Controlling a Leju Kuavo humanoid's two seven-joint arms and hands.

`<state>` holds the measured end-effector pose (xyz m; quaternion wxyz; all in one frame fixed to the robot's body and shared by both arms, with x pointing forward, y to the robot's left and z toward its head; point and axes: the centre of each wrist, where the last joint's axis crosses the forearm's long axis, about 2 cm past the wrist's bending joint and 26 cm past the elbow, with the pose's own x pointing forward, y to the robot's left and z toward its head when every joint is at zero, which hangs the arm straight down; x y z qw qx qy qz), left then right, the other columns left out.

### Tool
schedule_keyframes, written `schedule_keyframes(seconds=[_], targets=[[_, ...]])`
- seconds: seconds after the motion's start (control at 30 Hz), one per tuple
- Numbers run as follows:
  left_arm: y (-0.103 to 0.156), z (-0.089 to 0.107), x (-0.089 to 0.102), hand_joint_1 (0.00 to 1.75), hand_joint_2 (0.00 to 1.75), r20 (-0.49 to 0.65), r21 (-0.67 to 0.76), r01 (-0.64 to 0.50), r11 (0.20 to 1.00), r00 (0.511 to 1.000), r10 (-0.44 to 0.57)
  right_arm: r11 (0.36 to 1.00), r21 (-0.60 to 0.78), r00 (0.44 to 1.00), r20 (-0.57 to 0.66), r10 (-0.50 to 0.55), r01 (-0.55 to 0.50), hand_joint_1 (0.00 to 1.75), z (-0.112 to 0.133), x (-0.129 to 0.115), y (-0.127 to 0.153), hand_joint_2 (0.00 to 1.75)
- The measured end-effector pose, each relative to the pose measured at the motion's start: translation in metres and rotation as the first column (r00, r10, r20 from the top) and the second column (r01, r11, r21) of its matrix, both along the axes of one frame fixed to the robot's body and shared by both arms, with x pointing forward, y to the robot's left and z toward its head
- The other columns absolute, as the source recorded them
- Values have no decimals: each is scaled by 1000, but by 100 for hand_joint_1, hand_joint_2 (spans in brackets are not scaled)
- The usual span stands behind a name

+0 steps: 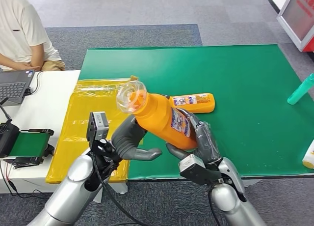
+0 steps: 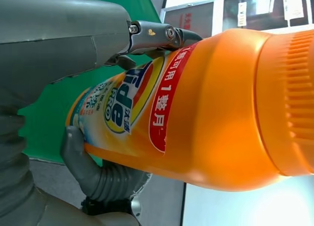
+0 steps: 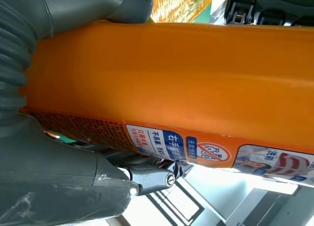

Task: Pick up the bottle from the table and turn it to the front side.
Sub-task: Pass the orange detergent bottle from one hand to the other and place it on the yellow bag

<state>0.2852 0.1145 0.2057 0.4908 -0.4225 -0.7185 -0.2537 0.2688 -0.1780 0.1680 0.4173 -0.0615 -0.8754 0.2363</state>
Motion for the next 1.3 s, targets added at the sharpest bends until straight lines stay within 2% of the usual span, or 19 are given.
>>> schedule_keyframes(seconds=[0.53,0.87,1.27,1.3], targets=[[-9,4,-6,0,175,13,-35,-26,999,1000,27,999,-29,999,34,-29,30,175,2,1,0,175],[-14,9,-10,0,175,38,-56,-95,994,995,98,998,-45,998,48,-47,49,175,2,0,2,175],[-15,11,-10,0,175,49,-58,-102,993,993,105,996,-59,996,61,-58,62,175,1,-1,2,175],[-15,11,-10,7,175,49,-59,-102,993,993,104,996,-60,996,61,-59,63,175,1,-1,2,175]])
